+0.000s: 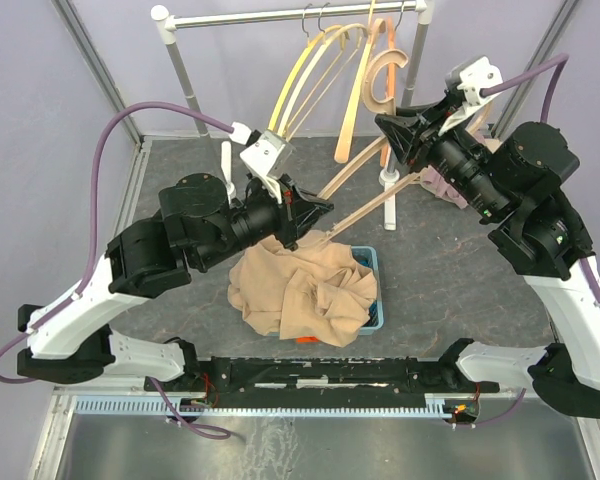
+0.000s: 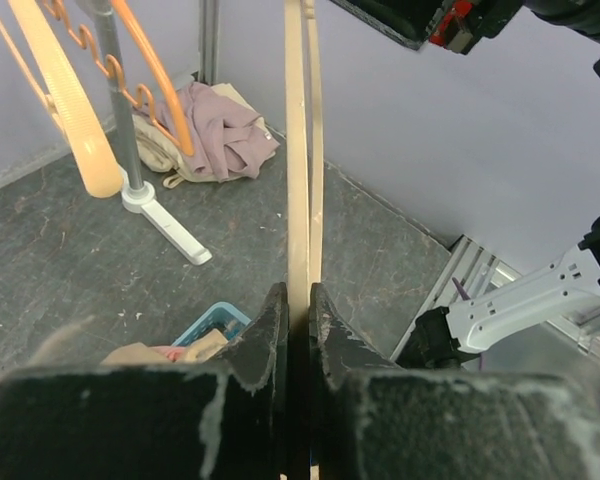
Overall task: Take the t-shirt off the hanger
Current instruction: Place the hanger on the clothesline.
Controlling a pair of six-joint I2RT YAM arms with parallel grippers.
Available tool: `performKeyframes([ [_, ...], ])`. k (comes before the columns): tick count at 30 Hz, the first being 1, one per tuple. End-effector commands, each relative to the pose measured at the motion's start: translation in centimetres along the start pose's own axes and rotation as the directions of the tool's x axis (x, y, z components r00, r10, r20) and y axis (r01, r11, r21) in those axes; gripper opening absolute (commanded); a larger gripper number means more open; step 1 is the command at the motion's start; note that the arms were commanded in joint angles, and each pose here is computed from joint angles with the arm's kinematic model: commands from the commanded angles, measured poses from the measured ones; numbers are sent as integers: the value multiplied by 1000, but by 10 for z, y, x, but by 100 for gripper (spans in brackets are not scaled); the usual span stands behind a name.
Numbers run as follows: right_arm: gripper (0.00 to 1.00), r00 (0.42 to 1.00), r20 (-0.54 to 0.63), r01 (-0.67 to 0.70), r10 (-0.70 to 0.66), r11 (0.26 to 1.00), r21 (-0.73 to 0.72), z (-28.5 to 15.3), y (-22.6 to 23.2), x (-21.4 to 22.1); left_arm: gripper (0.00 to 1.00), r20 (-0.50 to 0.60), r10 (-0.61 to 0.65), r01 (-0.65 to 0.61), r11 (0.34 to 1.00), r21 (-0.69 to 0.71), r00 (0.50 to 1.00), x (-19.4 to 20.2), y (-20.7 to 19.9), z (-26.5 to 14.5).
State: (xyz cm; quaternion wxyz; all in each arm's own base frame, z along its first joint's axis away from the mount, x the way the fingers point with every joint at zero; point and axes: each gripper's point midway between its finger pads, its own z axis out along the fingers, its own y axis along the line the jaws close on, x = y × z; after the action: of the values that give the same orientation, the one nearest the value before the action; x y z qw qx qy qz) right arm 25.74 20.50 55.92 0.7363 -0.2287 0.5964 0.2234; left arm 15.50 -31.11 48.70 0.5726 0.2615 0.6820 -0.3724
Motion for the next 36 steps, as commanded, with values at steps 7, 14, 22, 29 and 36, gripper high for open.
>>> performKeyframes([
  [7,76,991,132,-25,5,989,143,-20,-28,-42,3,297,0,57,981,-184,955,-79,41,-43],
  [14,89,985,174,-63,3,939,338,-40,-64,-50,3,369,41,84,945,-316,929,-102,71,-77],
  [22,99,988,151,-78,17,911,405,-46,-75,-42,3,425,57,173,858,-484,904,-100,114,-119],
  [29,99,989,145,-87,32,916,392,-45,-72,-39,3,384,47,163,854,-493,922,-88,120,-133],
  [36,99,989,141,-92,41,924,372,-42,-68,-37,3,300,19,132,870,-476,954,-58,119,-132],
])
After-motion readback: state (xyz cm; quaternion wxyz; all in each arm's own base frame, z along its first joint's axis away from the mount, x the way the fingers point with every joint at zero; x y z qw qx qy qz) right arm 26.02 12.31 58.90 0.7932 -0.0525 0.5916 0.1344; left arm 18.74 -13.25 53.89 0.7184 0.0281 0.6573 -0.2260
